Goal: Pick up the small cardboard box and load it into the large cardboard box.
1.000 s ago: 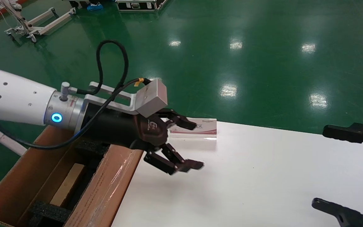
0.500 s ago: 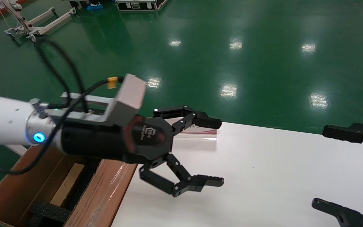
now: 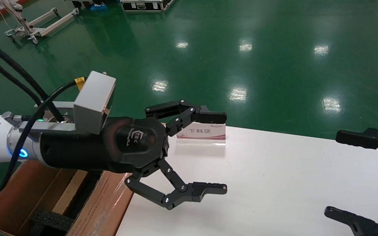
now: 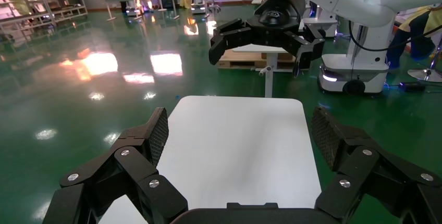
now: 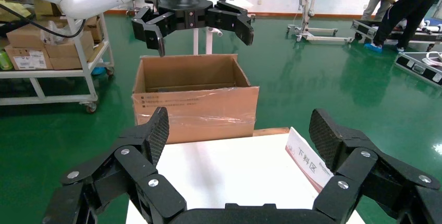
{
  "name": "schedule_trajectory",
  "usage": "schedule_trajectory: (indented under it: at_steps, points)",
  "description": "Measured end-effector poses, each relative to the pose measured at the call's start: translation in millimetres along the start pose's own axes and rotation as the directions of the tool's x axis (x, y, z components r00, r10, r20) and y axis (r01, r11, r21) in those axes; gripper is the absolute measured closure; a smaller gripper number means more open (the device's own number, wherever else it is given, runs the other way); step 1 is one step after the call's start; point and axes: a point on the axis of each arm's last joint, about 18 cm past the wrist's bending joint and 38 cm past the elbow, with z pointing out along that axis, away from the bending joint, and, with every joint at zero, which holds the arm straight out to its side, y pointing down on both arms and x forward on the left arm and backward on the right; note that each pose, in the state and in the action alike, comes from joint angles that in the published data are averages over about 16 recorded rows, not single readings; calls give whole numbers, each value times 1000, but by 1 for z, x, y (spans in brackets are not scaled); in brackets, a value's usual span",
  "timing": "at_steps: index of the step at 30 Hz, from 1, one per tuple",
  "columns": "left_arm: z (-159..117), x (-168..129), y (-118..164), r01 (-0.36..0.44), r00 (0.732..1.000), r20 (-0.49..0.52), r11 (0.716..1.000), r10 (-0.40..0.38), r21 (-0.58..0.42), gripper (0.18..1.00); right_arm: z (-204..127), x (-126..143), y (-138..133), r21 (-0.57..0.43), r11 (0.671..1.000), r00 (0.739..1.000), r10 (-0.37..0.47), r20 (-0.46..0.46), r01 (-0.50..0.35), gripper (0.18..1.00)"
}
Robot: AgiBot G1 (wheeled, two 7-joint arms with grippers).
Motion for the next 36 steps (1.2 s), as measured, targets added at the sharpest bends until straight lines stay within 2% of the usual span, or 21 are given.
schedule_trajectory:
  at_steps: [36]
  points:
    - [0,0,0,0,1000,1,1000,0,3,184,0,0,0,0,1000,1000,0,0,0,178]
